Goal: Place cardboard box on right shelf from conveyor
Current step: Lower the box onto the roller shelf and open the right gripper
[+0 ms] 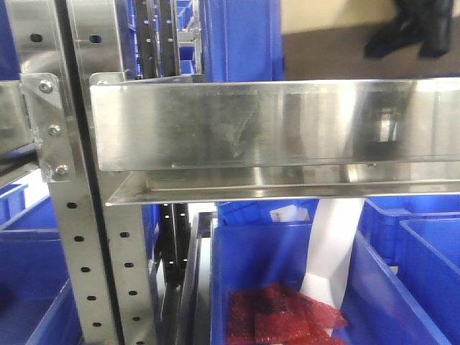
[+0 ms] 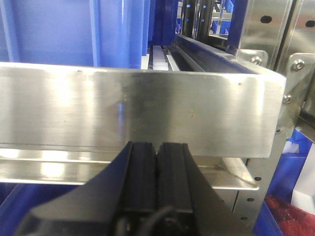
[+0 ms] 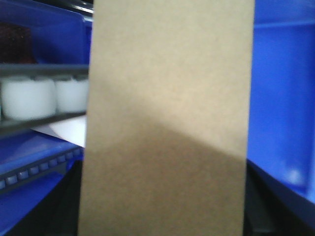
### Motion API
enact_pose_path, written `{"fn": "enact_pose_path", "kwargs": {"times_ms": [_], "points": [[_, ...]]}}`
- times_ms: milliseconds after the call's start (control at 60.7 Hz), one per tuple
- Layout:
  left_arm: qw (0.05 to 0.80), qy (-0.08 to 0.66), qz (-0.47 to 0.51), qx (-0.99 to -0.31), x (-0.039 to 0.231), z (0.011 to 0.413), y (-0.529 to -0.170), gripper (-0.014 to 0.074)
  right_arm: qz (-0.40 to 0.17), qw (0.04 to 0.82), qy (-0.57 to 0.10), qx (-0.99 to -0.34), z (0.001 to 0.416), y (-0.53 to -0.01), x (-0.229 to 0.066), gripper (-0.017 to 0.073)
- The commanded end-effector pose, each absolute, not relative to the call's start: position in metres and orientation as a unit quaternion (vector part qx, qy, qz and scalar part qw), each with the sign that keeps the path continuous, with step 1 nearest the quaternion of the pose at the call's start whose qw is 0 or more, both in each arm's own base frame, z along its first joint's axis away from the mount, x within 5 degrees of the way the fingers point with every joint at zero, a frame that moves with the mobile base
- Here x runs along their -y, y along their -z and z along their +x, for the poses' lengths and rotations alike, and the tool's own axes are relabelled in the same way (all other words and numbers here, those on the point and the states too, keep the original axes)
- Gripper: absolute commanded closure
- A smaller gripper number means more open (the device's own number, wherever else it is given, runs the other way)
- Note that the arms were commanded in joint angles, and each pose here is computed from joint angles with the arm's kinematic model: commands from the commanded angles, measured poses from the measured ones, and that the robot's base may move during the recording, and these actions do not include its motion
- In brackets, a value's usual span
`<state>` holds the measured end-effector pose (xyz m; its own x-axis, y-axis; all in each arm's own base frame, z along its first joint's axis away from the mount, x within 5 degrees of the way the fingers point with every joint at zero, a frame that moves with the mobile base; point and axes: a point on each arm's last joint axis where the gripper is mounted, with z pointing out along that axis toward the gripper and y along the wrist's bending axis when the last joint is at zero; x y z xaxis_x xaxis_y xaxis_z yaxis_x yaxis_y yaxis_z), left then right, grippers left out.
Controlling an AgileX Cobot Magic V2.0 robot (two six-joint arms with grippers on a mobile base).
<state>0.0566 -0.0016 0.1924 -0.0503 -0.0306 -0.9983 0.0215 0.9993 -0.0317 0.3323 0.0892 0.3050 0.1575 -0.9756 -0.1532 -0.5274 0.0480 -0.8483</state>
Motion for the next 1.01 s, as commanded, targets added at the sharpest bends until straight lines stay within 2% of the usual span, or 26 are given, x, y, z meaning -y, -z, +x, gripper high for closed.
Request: {"fn": "enact_pose_path", "kwargs": {"times_ms": [0, 99, 148, 313, 363, 643, 989], "points": [[0.721, 0.02, -0.007, -0.693, 0.001, 0.056, -0.198, 0.071, -0.608, 0.474, 0.307, -0.558, 0.337, -0.333, -0.089, 0.0345], [0.721, 0.02, -0.007, -0.693, 0.001, 0.056, -0.198, 0.071, -0.601, 0.477, 0.299, -0.567, 0.338, -0.331, -0.09, 0.0316], [0.721, 0.02, -0.007, -0.693, 0.001, 0.056, -0.198, 0.071, -0.59, 0.485, 0.291, -0.577, 0.338, -0.331, -0.09, 0.0257], [0.721, 0.02, -0.007, -0.693, 0.001, 0.056, -0.198, 0.071, -0.551, 0.513, 0.269, -0.601, 0.339, -0.334, -0.09, -0.0093], [0.721, 0.02, -0.007, -0.693, 0.001, 0.056, -0.198, 0.071, -0.551, 0.513, 0.27, -0.601, 0.339, -0.334, -0.09, -0.0071], [0.721, 0.02, -0.007, -0.693, 0.001, 0.056, -0.198, 0.071, -0.558, 0.5, 0.262, -0.609, 0.328, -0.34, -0.088, -0.0076], [0.721, 0.02, -0.007, -0.693, 0.001, 0.056, -0.198, 0.071, -0.545, 0.481, 0.203, -0.655, 0.289, -0.351, -0.081, -0.0076]]}}
